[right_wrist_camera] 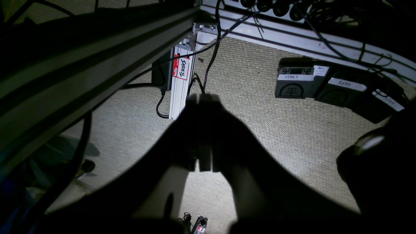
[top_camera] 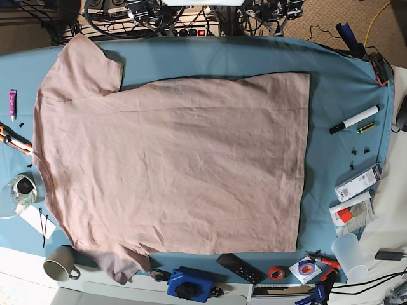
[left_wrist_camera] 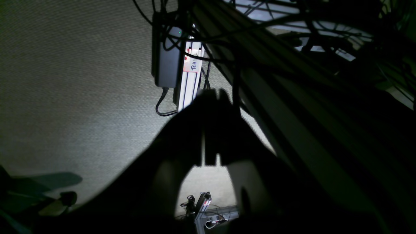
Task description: Fold the T-shirt properly
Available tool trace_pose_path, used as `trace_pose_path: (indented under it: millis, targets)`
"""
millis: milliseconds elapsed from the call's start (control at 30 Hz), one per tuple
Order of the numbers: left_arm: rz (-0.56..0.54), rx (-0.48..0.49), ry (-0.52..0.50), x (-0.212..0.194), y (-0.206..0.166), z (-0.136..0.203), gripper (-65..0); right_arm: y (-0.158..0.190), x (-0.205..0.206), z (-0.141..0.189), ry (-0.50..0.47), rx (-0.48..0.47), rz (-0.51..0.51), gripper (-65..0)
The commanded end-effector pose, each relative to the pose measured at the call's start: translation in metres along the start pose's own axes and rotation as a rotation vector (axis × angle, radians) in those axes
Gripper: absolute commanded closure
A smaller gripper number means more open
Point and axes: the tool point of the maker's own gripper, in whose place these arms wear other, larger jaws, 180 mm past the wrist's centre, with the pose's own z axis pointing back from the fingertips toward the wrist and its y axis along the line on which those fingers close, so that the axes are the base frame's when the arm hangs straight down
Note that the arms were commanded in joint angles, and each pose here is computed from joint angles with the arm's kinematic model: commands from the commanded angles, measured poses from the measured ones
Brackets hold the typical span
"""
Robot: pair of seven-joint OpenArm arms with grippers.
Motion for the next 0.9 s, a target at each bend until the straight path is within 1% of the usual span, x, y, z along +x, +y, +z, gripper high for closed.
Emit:
trace_pose_path:
  millis: [0,700,867]
  targets:
    - [-0.006,-0.008,0.003,-0.002,-0.001,0.000,0.0,-0.001,0.004,0.001,-0.012,0.005,-0.003,0.0]
    - [-0.007,-0.010,0.002,-0.001,-0.001,0.001,0.0,-0.001,0.004,0.001,-0.012,0.005,-0.003,0.0]
    - [-0.009,0.016,0.005,-0.008,0.015,0.005,0.0,-0.010,-0.005,0.003,0.021,-0.009,0.000,0.0]
